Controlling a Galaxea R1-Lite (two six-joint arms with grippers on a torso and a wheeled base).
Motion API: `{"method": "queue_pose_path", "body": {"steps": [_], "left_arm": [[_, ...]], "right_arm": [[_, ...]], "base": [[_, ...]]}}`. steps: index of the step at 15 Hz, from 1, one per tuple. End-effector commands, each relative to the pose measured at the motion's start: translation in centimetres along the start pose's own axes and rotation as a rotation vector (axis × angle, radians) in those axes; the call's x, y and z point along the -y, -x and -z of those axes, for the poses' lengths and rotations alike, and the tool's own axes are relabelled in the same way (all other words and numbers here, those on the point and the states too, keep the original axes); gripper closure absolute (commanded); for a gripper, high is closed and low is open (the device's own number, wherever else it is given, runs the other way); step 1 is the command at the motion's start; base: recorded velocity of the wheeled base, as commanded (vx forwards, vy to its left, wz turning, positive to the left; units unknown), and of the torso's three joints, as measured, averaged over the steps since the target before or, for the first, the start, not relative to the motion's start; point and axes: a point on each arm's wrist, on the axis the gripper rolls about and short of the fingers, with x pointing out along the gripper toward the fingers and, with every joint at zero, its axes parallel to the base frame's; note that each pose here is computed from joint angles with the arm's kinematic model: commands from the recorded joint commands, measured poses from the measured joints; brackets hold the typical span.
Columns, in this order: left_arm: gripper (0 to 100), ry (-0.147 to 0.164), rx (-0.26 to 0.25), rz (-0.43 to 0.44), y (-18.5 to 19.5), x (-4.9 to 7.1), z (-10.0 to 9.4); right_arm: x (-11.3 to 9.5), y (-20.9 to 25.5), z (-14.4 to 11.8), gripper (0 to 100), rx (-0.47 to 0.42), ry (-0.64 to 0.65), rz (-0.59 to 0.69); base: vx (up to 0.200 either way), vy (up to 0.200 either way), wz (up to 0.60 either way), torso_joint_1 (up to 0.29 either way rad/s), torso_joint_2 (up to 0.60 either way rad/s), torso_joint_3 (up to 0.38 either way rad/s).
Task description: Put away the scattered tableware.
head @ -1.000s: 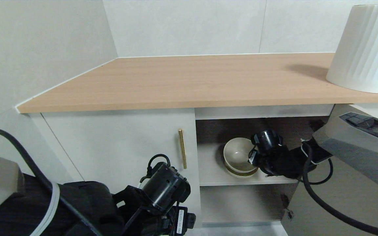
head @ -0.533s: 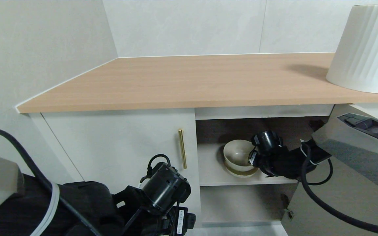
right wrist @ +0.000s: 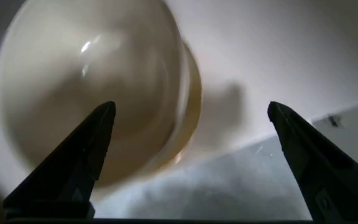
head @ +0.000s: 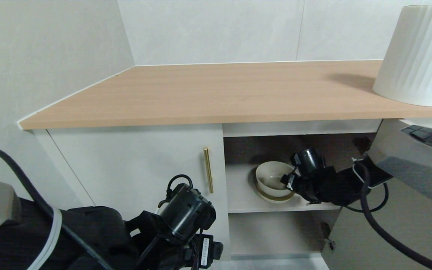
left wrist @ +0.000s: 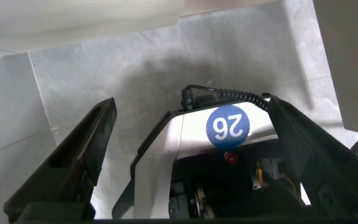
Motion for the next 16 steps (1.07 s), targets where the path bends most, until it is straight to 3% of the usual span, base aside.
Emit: {"method": "queue_pose_path", "body": {"steps": [1, 2, 3, 4, 6, 8, 10, 13, 14, 16], "left_arm": [[0, 0.01, 0.021, -0.001, 0.7, -0.4, -0.3], [0, 0.009, 0.02, -0.005, 0.9, -0.5, -0.2], [0, -0.01, -0.003, -0.021, 2.7, -1.5, -0.1], [0, -0.009, -0.002, -0.022, 3.4, -1.9, -0.2], [0, 0.03, 0.066, -0.004, 5.9, -3.3, -1.0], [0, 0.083, 0.113, -0.011, 7.1, -4.7, -1.7], [0, 0.097, 0.147, 0.003, 8.9, -5.7, -1.1], [0, 0.123, 0.193, 0.017, 10.8, -6.6, -0.9], [0, 0.126, 0.201, 0.017, 10.9, -6.7, -0.9], [0, 0.097, 0.203, 0.005, 10.8, -6.7, -1.0]], "right_arm": [[0.2, 4.9, -0.4, 0, -0.069, 0.076, -0.112], [0.3, 5.5, -0.3, 0, -0.084, 0.101, -0.125], [0.9, 9.1, 0.6, 0, -0.162, 0.247, -0.208], [1.1, 10.5, 0.8, 0, -0.179, 0.297, -0.237], [2.1, 15.5, 0.7, 0, -0.193, 0.421, -0.301], [2.8, 19.3, -0.8, 0, -0.177, 0.422, -0.312], [3.8, 23.0, -1.9, 0, -0.177, 0.447, -0.314], [5.0, 25.0, -1.8, 0, -0.189, 0.452, -0.322], [5.5, 25.1, -1.4, 0, -0.204, 0.454, -0.312], [6.0, 24.9, -0.8, 0, -0.222, 0.459, -0.295]], "base": [[0.0, 0.0, 0.0, 0.0, 0.0, 0.0], [0.0, 0.0, 0.0, 0.0, 0.0, 0.0], [0.0, 0.0, 0.0, 0.0, 0.0, 0.0], [0.0, 0.0, 0.0, 0.0, 0.0, 0.0], [0.0, 0.0, 0.0, 0.0, 0.0, 0.0], [0.0, 0.0, 0.0, 0.0, 0.0, 0.0], [0.0, 0.0, 0.0, 0.0, 0.0, 0.0], [0.0, 0.0, 0.0, 0.0, 0.0, 0.0], [0.0, 0.0, 0.0, 0.0, 0.0, 0.0], [0.0, 0.0, 0.0, 0.0, 0.0, 0.0]]}}
